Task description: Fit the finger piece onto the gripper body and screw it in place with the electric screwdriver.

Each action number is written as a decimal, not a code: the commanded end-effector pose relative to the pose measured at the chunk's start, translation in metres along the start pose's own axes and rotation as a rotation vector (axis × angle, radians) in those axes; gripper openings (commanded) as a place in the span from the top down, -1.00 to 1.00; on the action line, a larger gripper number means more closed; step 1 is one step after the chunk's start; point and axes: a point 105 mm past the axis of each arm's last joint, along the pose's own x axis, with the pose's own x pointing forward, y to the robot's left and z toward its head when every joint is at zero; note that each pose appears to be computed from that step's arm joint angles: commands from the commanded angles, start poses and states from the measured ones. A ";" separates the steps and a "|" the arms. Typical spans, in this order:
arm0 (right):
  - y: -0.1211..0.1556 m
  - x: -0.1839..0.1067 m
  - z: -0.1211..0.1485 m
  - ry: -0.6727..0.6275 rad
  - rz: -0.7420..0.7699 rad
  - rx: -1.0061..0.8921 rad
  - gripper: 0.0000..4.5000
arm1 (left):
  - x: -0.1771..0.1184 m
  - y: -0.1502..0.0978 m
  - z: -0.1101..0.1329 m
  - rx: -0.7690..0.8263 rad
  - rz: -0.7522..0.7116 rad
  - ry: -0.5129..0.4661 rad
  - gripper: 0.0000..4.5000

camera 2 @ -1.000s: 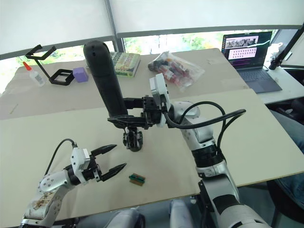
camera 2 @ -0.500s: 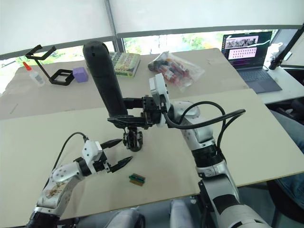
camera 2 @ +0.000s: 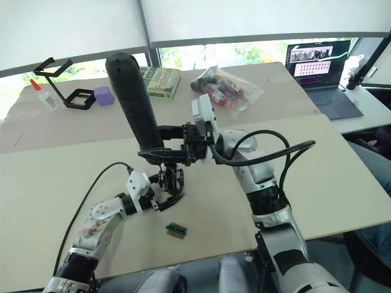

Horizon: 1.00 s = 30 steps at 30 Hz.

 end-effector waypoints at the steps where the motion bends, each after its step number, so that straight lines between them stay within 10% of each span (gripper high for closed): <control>1: 0.005 0.006 0.015 -0.020 0.029 -0.065 0.14 | 0.001 -0.001 0.003 0.019 -0.021 0.004 -1.00; 4: 0.005 0.006 0.014 -0.019 0.027 -0.064 0.14 | -0.001 0.001 0.000 0.011 -0.025 0.024 -0.89; 9: 0.005 0.006 0.013 -0.016 0.025 -0.064 0.14 | -0.005 0.001 -0.006 0.011 -0.036 0.063 -0.08; 30: 0.002 0.012 -0.024 0.126 -0.022 0.041 0.14 | -0.002 -0.005 -0.005 0.007 -0.034 0.050 -0.09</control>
